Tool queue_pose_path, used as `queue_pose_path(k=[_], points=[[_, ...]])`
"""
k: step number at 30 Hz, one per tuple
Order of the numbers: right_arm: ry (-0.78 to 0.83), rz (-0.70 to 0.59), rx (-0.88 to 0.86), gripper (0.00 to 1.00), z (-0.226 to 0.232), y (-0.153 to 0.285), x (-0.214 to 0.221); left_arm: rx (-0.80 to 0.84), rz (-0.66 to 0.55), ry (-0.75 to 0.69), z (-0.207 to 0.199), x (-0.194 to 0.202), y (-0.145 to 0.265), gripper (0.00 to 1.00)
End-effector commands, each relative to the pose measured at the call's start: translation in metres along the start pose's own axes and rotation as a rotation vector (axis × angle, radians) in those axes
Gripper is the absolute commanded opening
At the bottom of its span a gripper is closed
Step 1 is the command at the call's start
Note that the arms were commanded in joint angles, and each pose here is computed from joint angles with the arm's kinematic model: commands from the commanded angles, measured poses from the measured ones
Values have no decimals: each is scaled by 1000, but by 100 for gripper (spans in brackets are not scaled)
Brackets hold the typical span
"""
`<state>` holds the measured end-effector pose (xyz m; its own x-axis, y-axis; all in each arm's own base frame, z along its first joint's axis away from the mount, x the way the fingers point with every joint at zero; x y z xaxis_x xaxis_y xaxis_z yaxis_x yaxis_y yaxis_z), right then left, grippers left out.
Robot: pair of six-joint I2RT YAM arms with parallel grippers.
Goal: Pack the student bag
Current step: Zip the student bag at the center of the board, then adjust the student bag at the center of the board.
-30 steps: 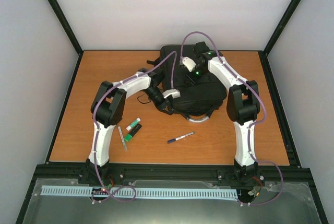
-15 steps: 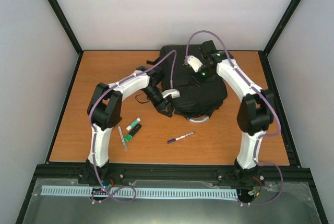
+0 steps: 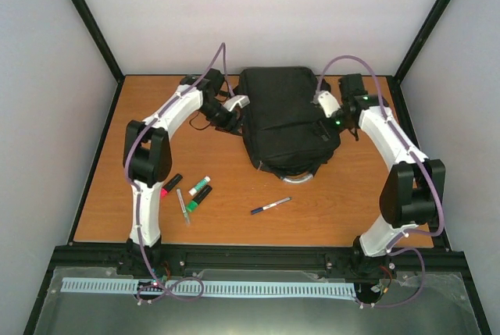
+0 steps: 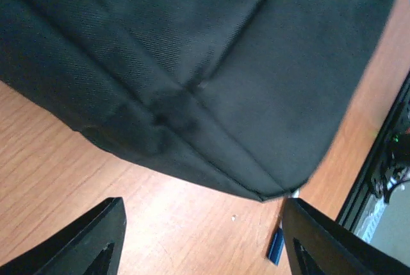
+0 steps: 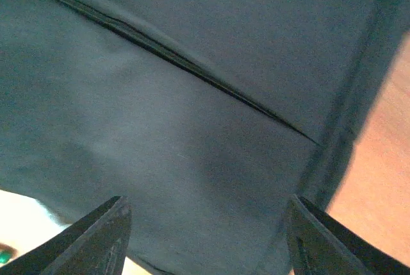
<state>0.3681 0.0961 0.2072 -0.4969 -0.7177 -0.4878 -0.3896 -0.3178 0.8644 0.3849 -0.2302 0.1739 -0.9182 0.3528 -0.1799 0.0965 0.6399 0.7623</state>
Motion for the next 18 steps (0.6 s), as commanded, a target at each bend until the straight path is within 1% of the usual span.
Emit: queue_pose_path(k=[1, 5, 8, 9, 11, 14, 16, 18], points=[[-186, -11, 73, 72, -41, 0, 24, -26, -47, 108, 11, -20, -6, 74], [-270, 3, 64, 73, -68, -9, 40, -5, -26, 132, 19, -20, -19, 75], [-270, 8, 27, 74, -72, -21, 39, 38, 2, 145, 23, -18, -33, 77], [-271, 1, 8, 74, -73, -25, 37, 78, 15, 145, 21, -17, -37, 78], [-266, -27, -76, 74, -70, -35, 32, 169, 40, 139, 11, -16, -45, 78], [-286, -57, -223, 75, -62, -55, 25, 236, 82, 92, -9, -11, -58, 77], [-267, -40, -245, 74, -61, -68, 23, 264, 112, 55, -24, -5, -66, 75], [-238, -27, -246, 74, -62, -78, 16, 259, 146, 8, -39, 3, -77, 74]])
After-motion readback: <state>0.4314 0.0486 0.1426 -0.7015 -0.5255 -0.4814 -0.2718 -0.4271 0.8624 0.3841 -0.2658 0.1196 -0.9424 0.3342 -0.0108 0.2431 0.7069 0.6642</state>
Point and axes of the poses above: each gripper's point midway between its finger pads, its own y axis back along the fingers, its own z axis along the line the jaws close on, x = y × z, the point moved 5 cm from there along y, back along the fingers, and after that the axes turned 12 degrees about y, right-handed, at the moved point
